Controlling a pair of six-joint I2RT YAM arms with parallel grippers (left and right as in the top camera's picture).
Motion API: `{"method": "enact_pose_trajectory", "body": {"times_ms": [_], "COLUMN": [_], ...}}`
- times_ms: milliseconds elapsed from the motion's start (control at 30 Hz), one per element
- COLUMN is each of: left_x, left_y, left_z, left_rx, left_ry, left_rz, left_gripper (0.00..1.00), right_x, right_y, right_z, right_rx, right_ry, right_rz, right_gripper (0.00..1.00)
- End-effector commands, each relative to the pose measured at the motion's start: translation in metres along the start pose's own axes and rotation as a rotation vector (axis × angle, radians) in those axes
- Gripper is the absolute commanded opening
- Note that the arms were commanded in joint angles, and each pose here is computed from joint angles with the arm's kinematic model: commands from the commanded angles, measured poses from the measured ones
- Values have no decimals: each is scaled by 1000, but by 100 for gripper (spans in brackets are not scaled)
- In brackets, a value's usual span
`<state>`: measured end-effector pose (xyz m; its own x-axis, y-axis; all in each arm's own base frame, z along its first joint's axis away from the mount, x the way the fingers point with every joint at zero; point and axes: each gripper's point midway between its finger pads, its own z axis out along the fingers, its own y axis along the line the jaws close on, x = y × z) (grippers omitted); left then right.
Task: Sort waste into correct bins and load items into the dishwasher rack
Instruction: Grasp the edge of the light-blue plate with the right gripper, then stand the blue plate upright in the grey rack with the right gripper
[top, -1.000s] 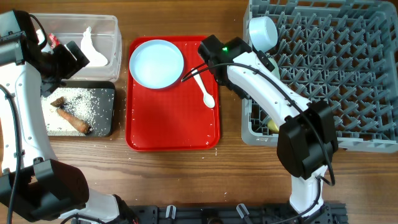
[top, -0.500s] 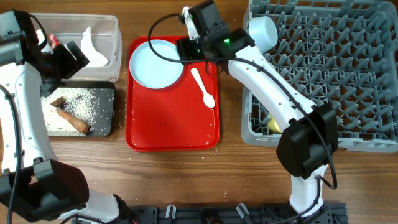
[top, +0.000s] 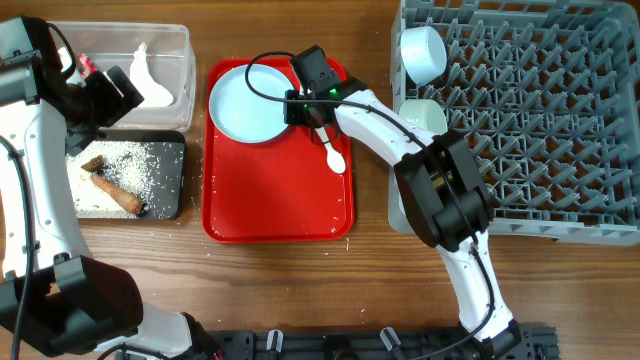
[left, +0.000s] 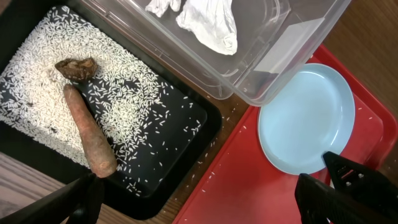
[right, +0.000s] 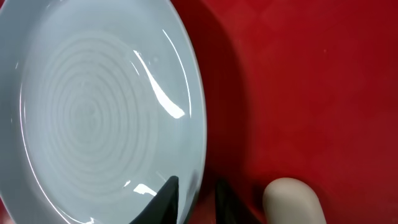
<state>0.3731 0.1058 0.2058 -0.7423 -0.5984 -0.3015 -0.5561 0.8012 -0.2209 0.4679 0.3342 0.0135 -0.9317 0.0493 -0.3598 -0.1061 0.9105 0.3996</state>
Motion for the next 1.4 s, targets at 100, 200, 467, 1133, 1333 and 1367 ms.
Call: {"method": "enact_pose_trajectory", "body": {"times_ms": [100,200,467,1133,1333,1367], "left_x": [-3,-3,-3,-3,-3,-3], "left_y": [0,0,0,0,0,0], "left_z": [-4,-4,-4,-4,-4,-4], "left_rx": [1,1,1,1,1,1], "left_ry": [-16,-16,-16,-16,-16,-16], "left_rz": [-3,-3,-3,-3,-3,-3], "left_gripper": [100,100,100,100,100,100], "right_x": [25,8,-119,-84,-80,-81], "right_y": [-17,1,-24,-275,-281,-281], "right_z": [13,-10,-282,-381,-362,-359], "right_rx": [63,-16,327,1321,1294,1278], "right_ry": [84,67,-523,-396,-395,-397], "right_rz": [55,-32,-255,-164,-175,-179], "right_gripper": [5,4,4,4,4,4]}}
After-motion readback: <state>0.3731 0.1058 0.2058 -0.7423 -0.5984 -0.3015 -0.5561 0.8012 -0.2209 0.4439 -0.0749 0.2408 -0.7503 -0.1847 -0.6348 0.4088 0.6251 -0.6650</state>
